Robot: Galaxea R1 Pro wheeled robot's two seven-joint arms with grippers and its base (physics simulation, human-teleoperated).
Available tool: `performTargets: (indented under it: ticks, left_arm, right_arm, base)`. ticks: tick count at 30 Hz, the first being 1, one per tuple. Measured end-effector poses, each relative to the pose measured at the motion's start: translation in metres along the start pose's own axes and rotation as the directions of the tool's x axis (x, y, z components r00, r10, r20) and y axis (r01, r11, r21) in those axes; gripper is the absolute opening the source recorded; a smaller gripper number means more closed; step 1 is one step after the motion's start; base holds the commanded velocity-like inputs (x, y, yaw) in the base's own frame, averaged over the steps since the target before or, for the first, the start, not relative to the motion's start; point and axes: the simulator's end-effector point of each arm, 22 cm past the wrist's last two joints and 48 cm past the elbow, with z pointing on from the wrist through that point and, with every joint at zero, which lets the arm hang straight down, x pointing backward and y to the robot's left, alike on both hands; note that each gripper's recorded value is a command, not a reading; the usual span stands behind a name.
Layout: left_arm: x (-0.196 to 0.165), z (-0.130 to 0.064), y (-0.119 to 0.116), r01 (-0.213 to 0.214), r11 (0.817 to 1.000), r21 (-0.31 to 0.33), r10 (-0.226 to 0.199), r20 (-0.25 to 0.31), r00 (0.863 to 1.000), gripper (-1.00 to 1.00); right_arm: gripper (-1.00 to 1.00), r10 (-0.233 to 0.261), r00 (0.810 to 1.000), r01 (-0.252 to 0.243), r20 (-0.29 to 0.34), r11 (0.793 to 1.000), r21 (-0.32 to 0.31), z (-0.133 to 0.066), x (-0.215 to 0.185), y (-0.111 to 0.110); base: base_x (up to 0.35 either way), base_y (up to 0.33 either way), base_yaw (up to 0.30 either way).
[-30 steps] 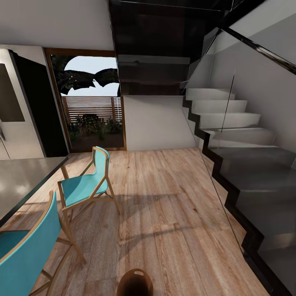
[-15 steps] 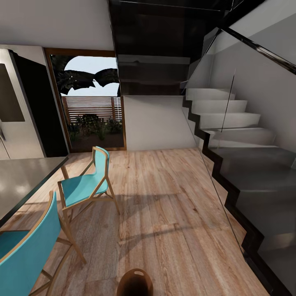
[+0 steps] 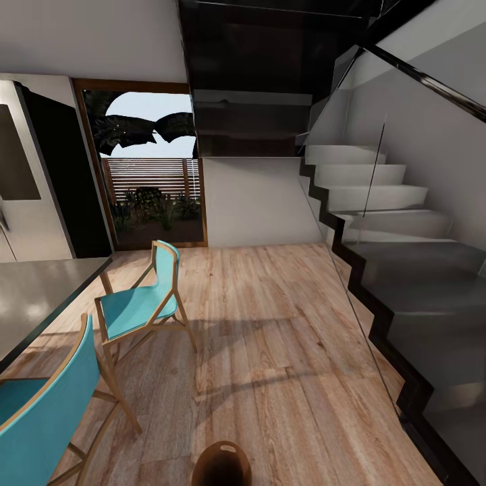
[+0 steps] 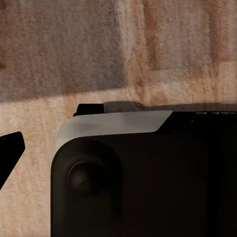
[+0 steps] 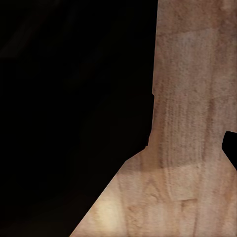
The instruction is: Put the three can of soda from the living room inside the tash can in the kitchen.
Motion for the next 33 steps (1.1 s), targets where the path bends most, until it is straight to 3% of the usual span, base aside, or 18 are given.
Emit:
performTargets:
  ticks: [33]
  left_arm:
    - [0.0, 0.0, 0.0, 0.0, 1.0, 0.0, 0.0, 0.0, 1.0, 1.0]
  right_arm:
    - [1.0, 0.0, 1.0, 0.0, 0.0, 1.0, 0.0, 0.0, 0.0, 0.0]
  base:
    - [0.0, 0.0, 0.0]
